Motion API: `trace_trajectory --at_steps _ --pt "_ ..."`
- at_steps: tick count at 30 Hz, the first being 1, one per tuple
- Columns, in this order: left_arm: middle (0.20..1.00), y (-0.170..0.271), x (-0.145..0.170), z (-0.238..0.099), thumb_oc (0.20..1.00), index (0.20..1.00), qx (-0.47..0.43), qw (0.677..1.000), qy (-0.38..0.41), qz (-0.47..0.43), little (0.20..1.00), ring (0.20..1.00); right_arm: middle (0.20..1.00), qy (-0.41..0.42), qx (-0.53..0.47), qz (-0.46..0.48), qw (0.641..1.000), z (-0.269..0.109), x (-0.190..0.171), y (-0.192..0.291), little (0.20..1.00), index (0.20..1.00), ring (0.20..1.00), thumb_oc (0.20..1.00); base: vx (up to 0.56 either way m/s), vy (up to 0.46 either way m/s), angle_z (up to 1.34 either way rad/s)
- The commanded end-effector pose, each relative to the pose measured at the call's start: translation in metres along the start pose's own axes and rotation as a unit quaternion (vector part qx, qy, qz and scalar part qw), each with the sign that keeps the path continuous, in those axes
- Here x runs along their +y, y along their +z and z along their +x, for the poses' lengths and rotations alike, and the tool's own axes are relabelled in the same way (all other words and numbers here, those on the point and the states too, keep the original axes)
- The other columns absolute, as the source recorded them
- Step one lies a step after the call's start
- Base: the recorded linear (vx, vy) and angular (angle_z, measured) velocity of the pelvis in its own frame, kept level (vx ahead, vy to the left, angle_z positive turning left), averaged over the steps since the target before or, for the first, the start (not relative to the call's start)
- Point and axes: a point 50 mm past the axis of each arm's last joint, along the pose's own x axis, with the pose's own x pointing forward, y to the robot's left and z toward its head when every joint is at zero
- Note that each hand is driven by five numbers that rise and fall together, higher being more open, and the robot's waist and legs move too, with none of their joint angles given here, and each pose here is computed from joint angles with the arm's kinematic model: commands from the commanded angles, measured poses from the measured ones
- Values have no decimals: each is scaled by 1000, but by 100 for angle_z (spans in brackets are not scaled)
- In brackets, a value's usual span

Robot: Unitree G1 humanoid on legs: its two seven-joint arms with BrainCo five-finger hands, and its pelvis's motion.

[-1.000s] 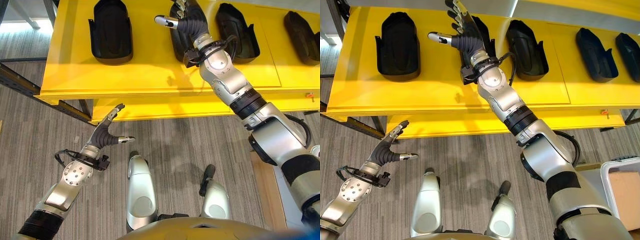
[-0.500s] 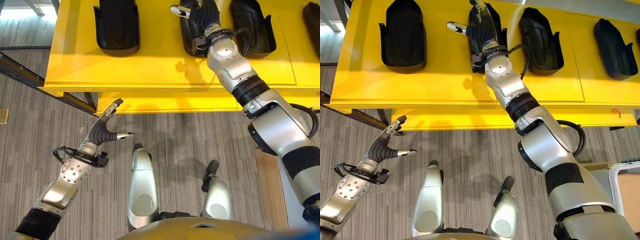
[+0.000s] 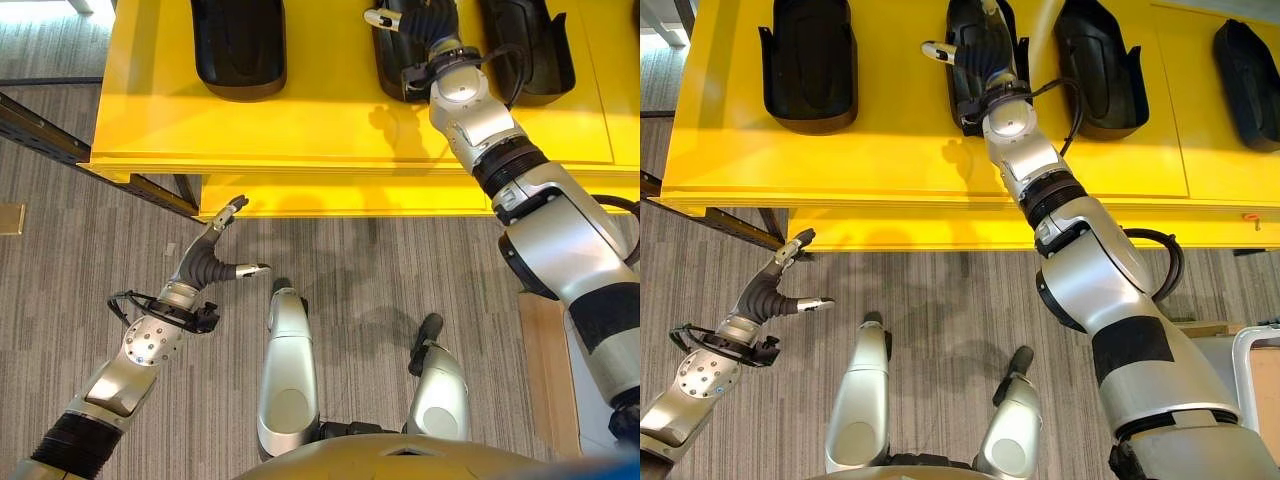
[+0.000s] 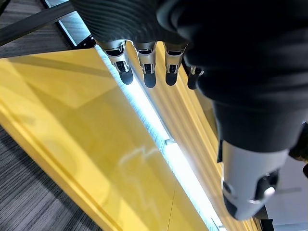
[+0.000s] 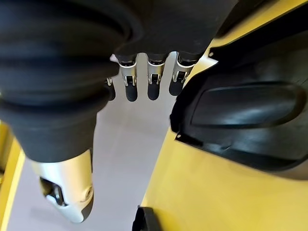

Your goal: Move parts from the plastic box to the shelf.

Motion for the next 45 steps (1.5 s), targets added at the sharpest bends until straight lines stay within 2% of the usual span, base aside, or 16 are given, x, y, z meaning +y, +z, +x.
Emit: trace_trajectory --at_steps 1,15,32,45 --pt "1000 18 -6 -2 1000 1000 -51 999 -15 -1 1000 1000 1000 -39 -63 11 997 12 -18 43 1000 1000 1000 1000 0 0 0" --pt "1000 20 -4 -3 1000 1000 -53 998 -14 0 1000 1000 1000 -100 -3 -1 995 15 -46 23 1000 1000 1000 1000 -1 0 0" --pt "1000 22 0 -2 1000 1000 -58 998 -18 9 1000 1000 1000 -122 37 24 992 12 -58 7 1000 1000 1000 1000 2 -1 3" --pt "1000 25 6 -4 1000 1000 -62 998 -8 14 1000 1000 1000 -113 45 -61 991 11 -60 0 1000 1000 1000 1000 3 11 5"
